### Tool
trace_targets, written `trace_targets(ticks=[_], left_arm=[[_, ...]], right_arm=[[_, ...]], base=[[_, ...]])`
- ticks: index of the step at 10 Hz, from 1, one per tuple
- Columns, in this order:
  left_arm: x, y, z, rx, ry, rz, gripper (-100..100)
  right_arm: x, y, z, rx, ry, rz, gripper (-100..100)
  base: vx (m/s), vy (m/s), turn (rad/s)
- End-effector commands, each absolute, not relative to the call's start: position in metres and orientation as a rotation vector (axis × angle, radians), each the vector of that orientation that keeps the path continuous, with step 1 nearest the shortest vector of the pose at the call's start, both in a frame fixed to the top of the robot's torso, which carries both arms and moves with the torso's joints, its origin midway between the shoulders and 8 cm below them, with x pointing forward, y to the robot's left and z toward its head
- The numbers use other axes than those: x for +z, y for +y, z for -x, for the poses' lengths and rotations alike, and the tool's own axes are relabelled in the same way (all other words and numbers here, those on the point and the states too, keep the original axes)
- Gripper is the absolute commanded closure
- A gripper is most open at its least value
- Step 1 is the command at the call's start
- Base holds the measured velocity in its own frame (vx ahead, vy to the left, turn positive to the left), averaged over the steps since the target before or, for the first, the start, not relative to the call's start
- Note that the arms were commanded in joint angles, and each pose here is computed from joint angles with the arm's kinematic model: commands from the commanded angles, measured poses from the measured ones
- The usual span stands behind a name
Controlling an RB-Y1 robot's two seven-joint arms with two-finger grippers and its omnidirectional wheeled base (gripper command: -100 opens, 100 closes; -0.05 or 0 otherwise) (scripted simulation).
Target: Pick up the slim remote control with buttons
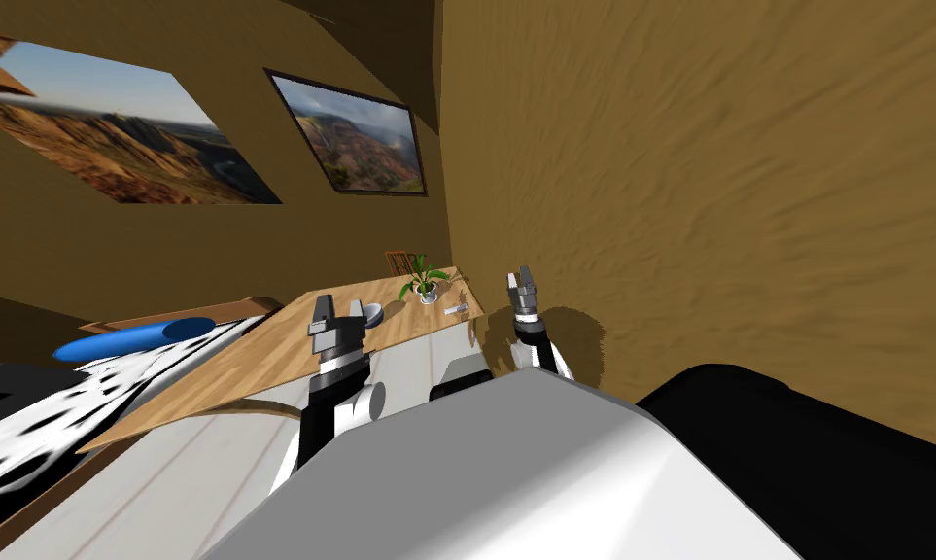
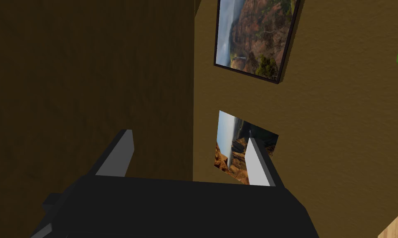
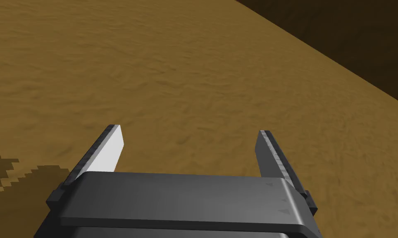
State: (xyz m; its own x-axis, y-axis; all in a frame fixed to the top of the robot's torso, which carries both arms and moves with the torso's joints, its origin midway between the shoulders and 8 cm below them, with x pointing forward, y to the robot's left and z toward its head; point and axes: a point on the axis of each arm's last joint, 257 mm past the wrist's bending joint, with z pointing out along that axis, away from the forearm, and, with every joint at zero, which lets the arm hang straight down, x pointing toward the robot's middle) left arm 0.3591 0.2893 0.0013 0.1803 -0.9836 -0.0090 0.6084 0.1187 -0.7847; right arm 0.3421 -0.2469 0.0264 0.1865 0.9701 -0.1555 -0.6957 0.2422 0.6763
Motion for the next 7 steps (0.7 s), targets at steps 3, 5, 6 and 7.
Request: trace_targets(ticks=[3, 5, 6, 7], left_arm=[[0.001, 0.289, -0.359, -1.284, 0.630, 0.742, 0], [0.001, 0.289, -0.359, -1.284, 0.630, 0.742, 0], [0.001, 0.289, -0.359, -1.284, 0.630, 0.742, 0], [0.001, 0.289, -0.359, -1.284, 0.630, 0.742, 0]], right_arm=[[0.011, -0.227, -0.348, 1.236, 0.741, -0.414, -100], [-0.006, -0.215, -0.354, 1.220, 0.815, -0.347, -100], [-0.016, -0.209, -0.356, 1.210, 0.853, -0.311, -100], [-0.018, -0.209, -0.357, 1.209, 0.859, -0.310, -100]], base=[[-0.067, 0.022, 0.045], [-0.106, 0.027, 0.072], [-0.093, 0.032, 0.090], [-0.069, 0.025, 0.023]])
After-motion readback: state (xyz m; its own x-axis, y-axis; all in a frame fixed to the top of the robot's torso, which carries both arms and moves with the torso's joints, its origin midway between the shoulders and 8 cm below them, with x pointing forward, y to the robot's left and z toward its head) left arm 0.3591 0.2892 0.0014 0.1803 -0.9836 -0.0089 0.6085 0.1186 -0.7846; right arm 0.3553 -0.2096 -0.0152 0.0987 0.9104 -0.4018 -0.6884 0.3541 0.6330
